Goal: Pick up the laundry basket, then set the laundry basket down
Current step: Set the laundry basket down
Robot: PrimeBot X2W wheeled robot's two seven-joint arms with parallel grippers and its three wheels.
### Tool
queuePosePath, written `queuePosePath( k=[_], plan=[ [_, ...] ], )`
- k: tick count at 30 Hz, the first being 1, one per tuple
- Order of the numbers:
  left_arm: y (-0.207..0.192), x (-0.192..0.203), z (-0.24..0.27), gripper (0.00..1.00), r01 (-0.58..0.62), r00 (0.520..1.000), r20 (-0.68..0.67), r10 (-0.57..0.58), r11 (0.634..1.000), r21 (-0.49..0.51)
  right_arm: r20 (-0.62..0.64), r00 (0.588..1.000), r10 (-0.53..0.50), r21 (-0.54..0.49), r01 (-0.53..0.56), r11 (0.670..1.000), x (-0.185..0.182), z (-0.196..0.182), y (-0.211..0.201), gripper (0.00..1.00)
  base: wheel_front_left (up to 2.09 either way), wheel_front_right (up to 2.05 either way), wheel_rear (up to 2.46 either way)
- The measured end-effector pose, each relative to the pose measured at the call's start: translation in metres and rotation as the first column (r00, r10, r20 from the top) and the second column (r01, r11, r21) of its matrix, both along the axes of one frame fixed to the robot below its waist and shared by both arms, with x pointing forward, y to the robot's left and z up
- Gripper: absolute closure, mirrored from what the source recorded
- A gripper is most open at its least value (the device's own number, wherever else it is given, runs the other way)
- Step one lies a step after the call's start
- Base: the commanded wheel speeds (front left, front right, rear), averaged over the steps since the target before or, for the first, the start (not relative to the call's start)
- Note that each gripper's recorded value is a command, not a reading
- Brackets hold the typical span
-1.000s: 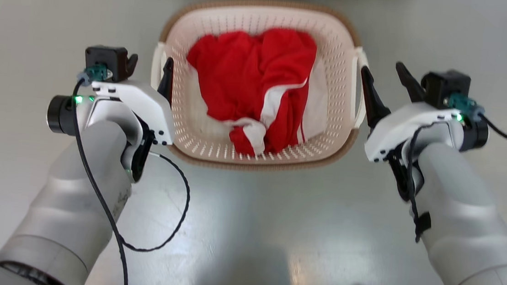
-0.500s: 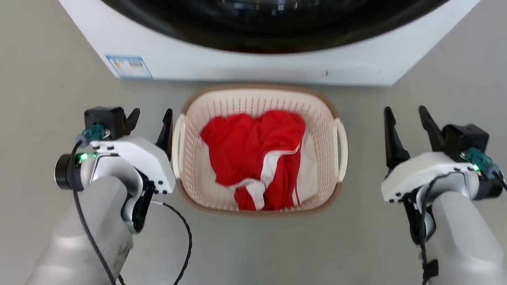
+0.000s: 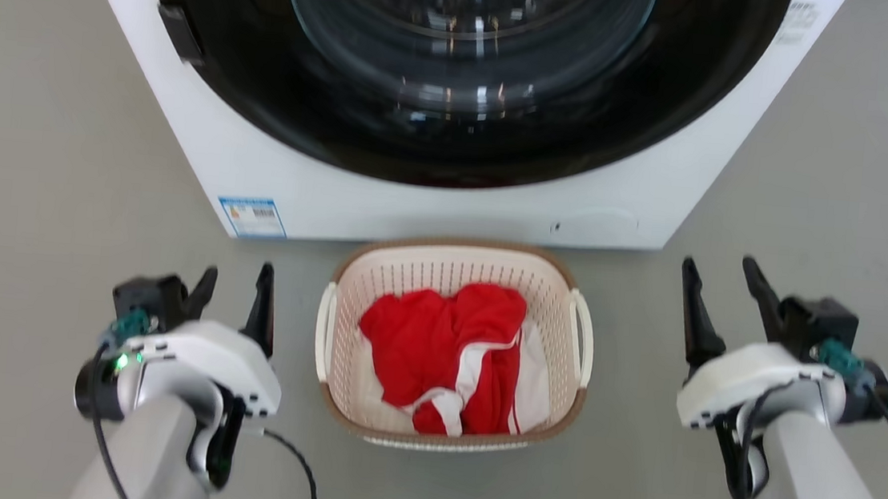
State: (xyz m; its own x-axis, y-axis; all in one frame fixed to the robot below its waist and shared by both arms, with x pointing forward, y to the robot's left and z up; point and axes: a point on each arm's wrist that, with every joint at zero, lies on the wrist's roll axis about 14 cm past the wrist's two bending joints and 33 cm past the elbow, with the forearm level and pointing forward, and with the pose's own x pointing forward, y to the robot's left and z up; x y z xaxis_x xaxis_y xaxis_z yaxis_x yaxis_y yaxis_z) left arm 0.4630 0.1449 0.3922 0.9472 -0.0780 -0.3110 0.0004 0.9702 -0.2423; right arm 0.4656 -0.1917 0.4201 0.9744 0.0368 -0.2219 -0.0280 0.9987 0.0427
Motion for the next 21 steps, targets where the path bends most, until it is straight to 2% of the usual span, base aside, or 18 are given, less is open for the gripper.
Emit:
queuePosePath(
  k=[13,21],
  plan=[
    [0.012,-0.058,0.022,0.00,-0.041,0.997,0.061,0.043,0.999,-0.023,0.067,0.998,-0.011,-0.004,0.011,1.000,-0.052,0.025,-0.005,0.00,0.00,0.00,0.00],
    [0.015,-0.073,0.033,0.00,-0.065,0.992,0.104,0.068,0.997,-0.035,0.103,0.994,-0.021,-0.007,0.022,1.000,-0.073,0.034,-0.009,0.00,0.00,0.00,0.00]
  ],
)
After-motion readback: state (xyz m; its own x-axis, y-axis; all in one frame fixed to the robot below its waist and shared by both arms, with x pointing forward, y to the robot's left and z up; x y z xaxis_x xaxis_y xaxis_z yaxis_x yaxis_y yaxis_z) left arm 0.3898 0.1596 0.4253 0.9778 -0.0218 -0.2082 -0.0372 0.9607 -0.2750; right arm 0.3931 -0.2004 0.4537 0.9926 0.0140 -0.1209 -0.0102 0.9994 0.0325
